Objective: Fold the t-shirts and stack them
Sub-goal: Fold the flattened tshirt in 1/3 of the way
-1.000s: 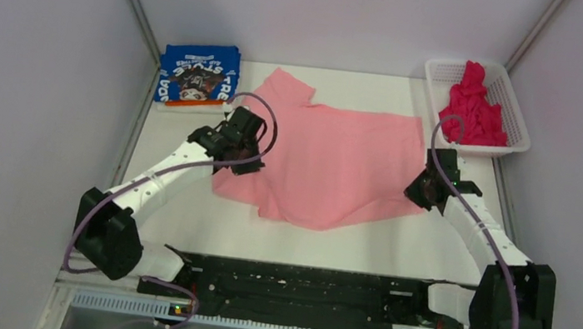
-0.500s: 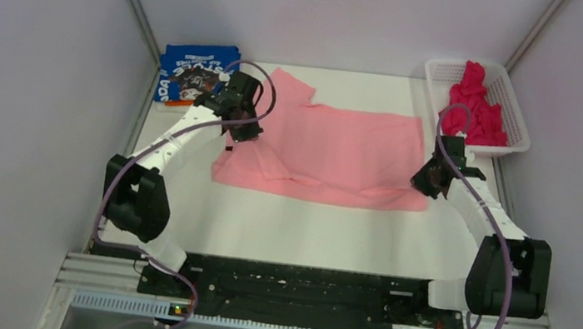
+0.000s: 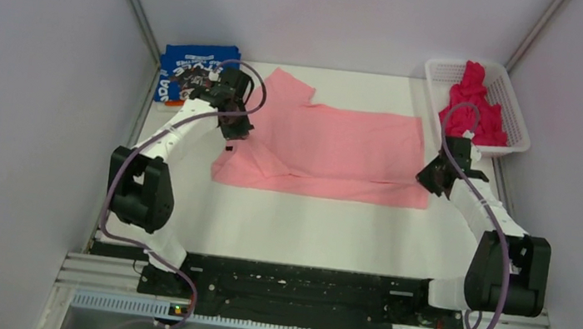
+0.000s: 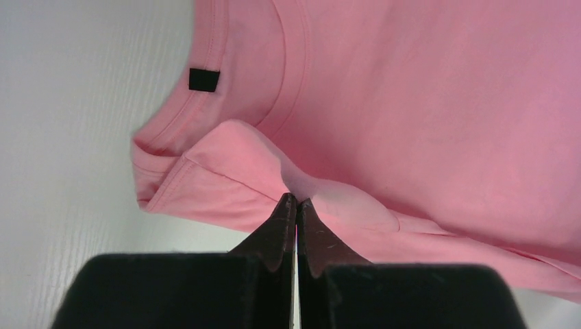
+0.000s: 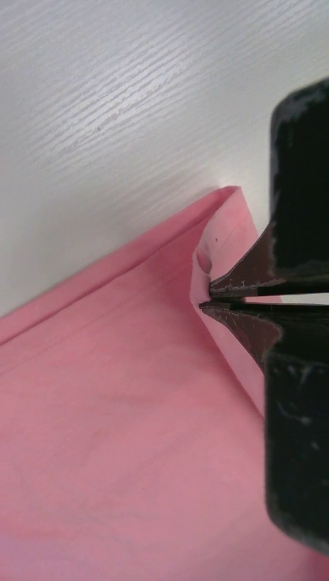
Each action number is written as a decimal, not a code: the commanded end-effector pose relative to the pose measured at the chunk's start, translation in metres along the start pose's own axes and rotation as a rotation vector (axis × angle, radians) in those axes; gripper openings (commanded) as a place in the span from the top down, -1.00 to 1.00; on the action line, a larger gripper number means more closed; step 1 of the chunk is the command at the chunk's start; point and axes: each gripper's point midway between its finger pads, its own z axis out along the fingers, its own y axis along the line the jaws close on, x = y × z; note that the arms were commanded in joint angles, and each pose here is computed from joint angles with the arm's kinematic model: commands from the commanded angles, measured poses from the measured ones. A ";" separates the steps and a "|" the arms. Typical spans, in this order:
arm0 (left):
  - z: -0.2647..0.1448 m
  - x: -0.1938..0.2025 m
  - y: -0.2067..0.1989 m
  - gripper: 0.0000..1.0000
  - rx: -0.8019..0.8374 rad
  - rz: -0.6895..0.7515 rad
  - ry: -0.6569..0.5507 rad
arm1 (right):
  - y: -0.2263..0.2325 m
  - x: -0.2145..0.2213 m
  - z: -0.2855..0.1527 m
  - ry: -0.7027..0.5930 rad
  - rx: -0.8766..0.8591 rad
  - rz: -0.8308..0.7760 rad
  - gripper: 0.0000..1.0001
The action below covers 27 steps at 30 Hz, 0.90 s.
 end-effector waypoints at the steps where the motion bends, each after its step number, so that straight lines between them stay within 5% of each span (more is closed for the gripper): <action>1: 0.001 -0.022 -0.004 1.00 0.004 -0.012 -0.046 | -0.008 -0.021 -0.003 -0.090 0.005 0.041 1.00; 24: 0.050 -0.058 -0.033 1.00 0.070 -0.004 -0.033 | 0.007 -0.030 0.023 -0.142 -0.084 0.050 0.91; 27: 0.067 -0.058 -0.036 0.66 0.069 0.013 -0.007 | 0.005 -0.030 0.029 -0.137 -0.064 0.050 0.79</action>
